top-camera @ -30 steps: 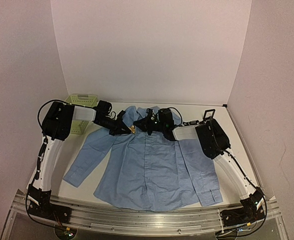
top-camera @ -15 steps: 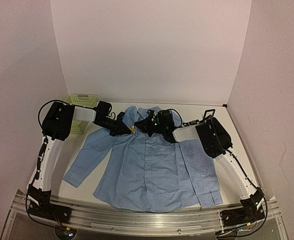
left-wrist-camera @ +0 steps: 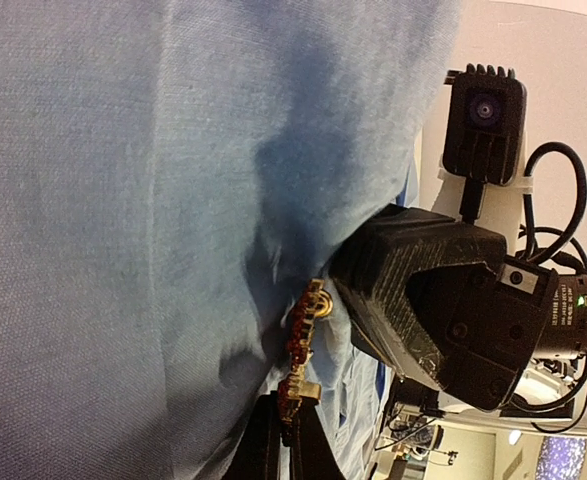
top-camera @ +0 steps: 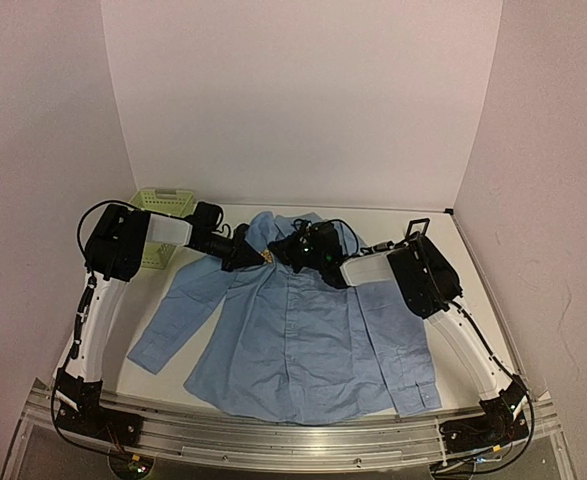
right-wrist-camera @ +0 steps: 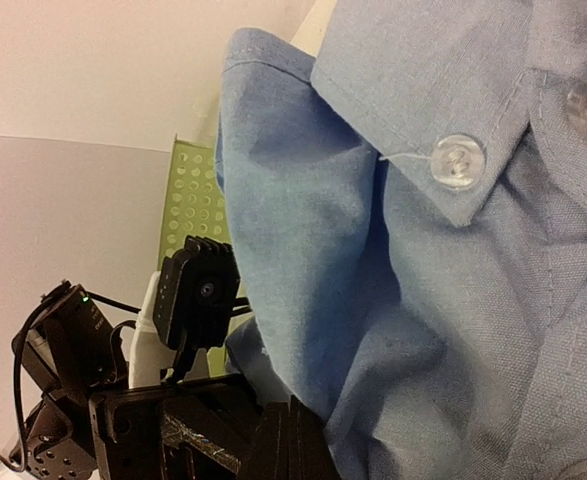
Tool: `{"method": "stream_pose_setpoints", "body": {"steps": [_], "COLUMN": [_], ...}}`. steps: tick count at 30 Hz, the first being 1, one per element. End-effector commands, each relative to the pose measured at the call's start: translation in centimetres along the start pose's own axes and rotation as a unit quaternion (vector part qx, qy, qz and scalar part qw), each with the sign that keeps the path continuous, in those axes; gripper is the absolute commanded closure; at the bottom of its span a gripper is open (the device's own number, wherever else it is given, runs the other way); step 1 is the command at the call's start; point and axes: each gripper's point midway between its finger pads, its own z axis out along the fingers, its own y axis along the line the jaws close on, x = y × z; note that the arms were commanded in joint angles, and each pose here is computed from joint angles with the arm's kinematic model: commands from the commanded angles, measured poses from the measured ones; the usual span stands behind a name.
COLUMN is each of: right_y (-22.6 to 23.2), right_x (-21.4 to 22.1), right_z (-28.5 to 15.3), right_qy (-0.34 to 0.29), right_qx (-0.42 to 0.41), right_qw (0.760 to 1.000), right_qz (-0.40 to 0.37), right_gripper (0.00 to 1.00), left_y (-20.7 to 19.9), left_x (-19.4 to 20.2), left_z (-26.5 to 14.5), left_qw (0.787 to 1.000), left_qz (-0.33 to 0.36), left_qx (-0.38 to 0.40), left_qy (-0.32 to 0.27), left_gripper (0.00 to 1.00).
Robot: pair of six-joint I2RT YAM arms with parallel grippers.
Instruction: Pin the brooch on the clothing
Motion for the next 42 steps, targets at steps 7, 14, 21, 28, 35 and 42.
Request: {"method": "stream_pose_setpoints", "body": {"steps": [7,14,21,28,35,42], "right_y": [-1.1,-1.7,-3.4,-3.4,-3.8,-5.1], "right_x": [2.7,4.4,4.4,4.5,4.7,5.9], "right_z": [0.0,0.9,0.6,0.4,-0.4,-0.7], "right_qy": [-0.008,0.001,-0.012,-0.016,-0.03,-0.023], "right_qx": [0.079,0.095,0.119,0.111,0.11,0.121], "right_qw": [0.995,0.991,0.986,0.985,0.983,0.98], "right_qz": [-0.065,-0.098,-0.116,-0.13,-0.141,-0.158], "right_gripper": [1.0,1.0,1.0,1.0,1.0,1.0], "left_y": [-2.2,-2.4,-3.6,-3.1,-1.9,-2.5], "left_x": [-1.3,-1.4,-1.5,-1.1,-0.4,-1.0], "left_z": [0.0,0.2,0.1,0.3,0.7,0.7], "left_qw": [0.999,0.999,0.998,0.998,0.998,0.997], "left_qz": [-0.008,-0.001,0.026,0.024,0.001,-0.014], "left_qx": [0.044,0.046,0.054,0.056,0.059,0.081], "left_qy": [-0.009,-0.009,-0.007,0.0,0.009,0.007], "left_gripper": [1.0,1.0,1.0,1.0,1.0,1.0]}}
